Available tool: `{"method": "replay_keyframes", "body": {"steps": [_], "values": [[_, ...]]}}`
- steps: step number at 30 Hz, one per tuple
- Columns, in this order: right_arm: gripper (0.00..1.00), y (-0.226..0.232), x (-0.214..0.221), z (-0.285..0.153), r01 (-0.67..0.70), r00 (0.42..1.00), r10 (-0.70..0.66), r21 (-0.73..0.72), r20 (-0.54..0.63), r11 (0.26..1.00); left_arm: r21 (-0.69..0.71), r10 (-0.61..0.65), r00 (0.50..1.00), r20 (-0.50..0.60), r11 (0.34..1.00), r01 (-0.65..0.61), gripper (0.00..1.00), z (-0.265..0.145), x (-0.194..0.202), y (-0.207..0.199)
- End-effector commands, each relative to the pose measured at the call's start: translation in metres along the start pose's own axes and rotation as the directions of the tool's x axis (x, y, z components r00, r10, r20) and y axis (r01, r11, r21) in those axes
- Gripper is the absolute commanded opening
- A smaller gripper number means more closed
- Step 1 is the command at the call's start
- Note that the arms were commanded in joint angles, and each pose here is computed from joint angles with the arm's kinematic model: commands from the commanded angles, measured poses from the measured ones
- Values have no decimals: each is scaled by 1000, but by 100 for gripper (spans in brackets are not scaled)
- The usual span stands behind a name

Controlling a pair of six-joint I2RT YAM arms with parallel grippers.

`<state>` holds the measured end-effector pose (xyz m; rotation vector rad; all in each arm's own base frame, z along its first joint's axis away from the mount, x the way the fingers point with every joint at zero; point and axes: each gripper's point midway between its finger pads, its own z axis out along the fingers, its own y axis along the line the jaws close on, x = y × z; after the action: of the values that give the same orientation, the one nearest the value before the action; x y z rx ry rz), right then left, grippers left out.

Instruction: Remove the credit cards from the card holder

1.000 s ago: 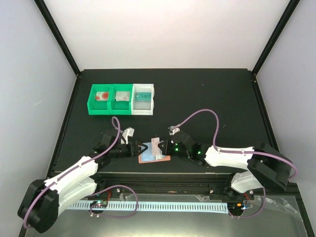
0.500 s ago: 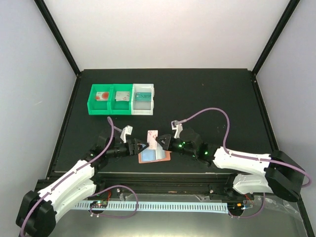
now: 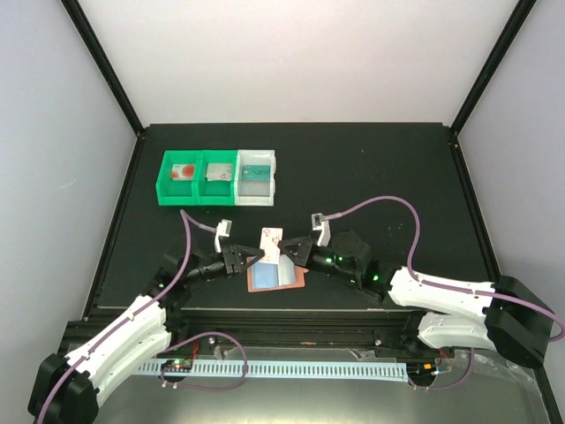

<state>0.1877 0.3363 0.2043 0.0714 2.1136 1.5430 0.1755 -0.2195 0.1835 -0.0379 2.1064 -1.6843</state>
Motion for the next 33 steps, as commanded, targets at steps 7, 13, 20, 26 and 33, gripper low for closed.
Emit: {"method": "replay_keyframes", "body": {"steps": [7,13,20,26,33], "values": [[6,10,3,0,45,999,-46,-48,-20,998,135,54,999,-6,989,-53,2,-4,3,-27],[21,8,3,-16,264,963,-262,15,-58,965,101,123,990,-65,988,-116,1,-2,11,-22],[35,24,-10,-56,530,845,-516,95,-141,842,145,230,953,-195,968,-204,2,-3,27,-34],[36,29,-25,-67,617,779,-585,108,-224,780,184,281,923,-261,954,-238,2,-5,39,-38],[45,38,-6,-53,582,752,-570,-72,-332,810,220,295,910,-292,947,-236,2,-9,48,-40]]}}
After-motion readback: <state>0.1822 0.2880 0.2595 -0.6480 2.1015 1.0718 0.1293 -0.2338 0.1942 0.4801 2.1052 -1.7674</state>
